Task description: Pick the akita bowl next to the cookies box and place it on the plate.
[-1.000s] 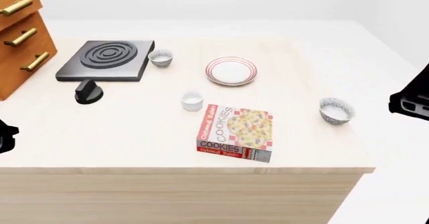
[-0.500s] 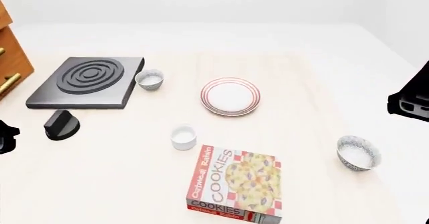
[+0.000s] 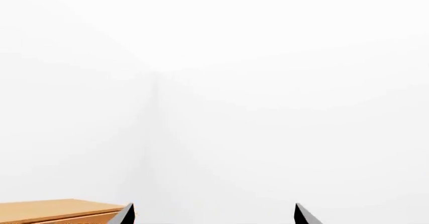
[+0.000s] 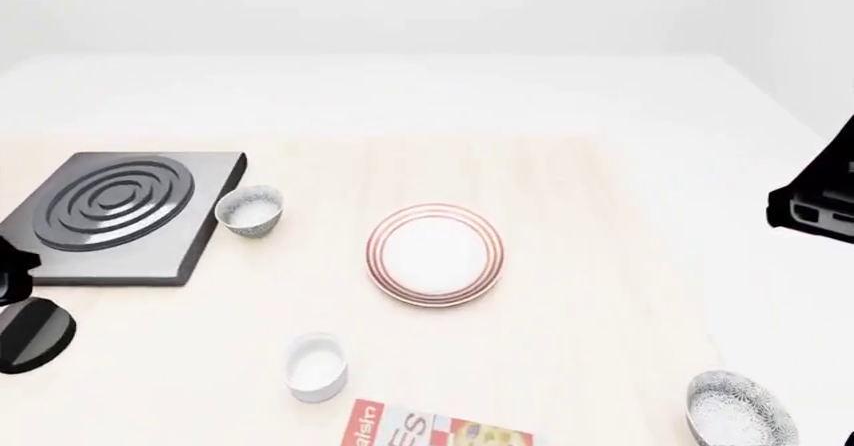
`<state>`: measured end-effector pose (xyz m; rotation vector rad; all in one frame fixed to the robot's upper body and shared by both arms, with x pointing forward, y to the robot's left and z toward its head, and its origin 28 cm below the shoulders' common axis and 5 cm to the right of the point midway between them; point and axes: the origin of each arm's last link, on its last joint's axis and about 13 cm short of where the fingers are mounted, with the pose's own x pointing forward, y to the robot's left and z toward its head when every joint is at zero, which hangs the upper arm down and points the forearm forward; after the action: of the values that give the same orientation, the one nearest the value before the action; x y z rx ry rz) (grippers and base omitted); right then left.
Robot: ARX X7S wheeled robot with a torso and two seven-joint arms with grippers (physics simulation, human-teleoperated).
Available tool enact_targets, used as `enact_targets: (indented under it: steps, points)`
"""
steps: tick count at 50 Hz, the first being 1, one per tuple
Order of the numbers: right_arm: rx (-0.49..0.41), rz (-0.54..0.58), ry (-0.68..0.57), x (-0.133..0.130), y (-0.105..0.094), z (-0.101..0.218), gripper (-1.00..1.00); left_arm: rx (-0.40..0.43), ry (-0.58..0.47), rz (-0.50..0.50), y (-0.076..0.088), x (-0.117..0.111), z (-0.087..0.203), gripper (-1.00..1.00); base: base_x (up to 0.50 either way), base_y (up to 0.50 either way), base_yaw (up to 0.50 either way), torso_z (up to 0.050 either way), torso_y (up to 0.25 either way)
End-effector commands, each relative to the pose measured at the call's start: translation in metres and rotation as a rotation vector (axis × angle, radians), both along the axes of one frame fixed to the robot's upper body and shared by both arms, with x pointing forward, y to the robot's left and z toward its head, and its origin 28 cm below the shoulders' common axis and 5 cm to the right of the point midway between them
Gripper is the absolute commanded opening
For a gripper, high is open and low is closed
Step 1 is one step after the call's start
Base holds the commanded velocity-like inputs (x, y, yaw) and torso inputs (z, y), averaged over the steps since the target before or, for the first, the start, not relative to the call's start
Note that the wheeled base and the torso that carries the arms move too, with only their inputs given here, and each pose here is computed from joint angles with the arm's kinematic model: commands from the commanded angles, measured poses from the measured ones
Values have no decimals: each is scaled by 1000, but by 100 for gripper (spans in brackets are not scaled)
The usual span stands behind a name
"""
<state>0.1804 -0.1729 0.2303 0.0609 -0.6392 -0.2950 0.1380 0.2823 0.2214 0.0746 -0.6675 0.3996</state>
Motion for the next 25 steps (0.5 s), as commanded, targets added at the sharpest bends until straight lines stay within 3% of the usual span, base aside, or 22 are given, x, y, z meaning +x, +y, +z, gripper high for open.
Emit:
enact_targets:
  steps: [1, 10, 15, 16, 17, 18, 19, 21, 25]
  points:
    - [-6, -3, 3, 0, 0, -1, 100, 1, -1, 1, 0, 0, 0, 100, 500, -160, 0, 0, 0]
    - [-18, -11, 12, 2, 0, -2, 100, 2, 3, -4, -1, 0, 0, 100, 500, -164, 0, 0, 0]
    - [-11, -37, 19, 7, -4, 6, 100, 2, 3, -7, -1, -1, 0, 100, 0, 0, 0, 0, 0]
    - [-88, 68, 193, 32, -19, 20, 100, 12, 2, -26, -3, 0, 0, 100, 0, 0, 0, 0, 0]
    - [-210, 123, 196, 41, -7, 36, 100, 12, 2, -26, -3, 0, 1, 100, 0, 0, 0, 0, 0]
    - [-280, 72, 211, 42, -18, 60, 100, 13, 2, -27, -3, -1, 1, 100, 0, 0, 0, 0, 0]
    - [-313, 35, 334, 36, -31, 58, 100, 12, 2, -26, -3, -1, 1, 100, 0, 0, 0, 0, 0]
    - [-212, 9, 605, 31, -40, 40, 100, 12, 3, -26, -3, -1, 1, 100, 0, 0, 0, 0, 0]
    - [-216, 15, 612, 29, -38, 41, 100, 13, 3, -26, -3, -1, 1, 100, 0, 0, 0, 0, 0]
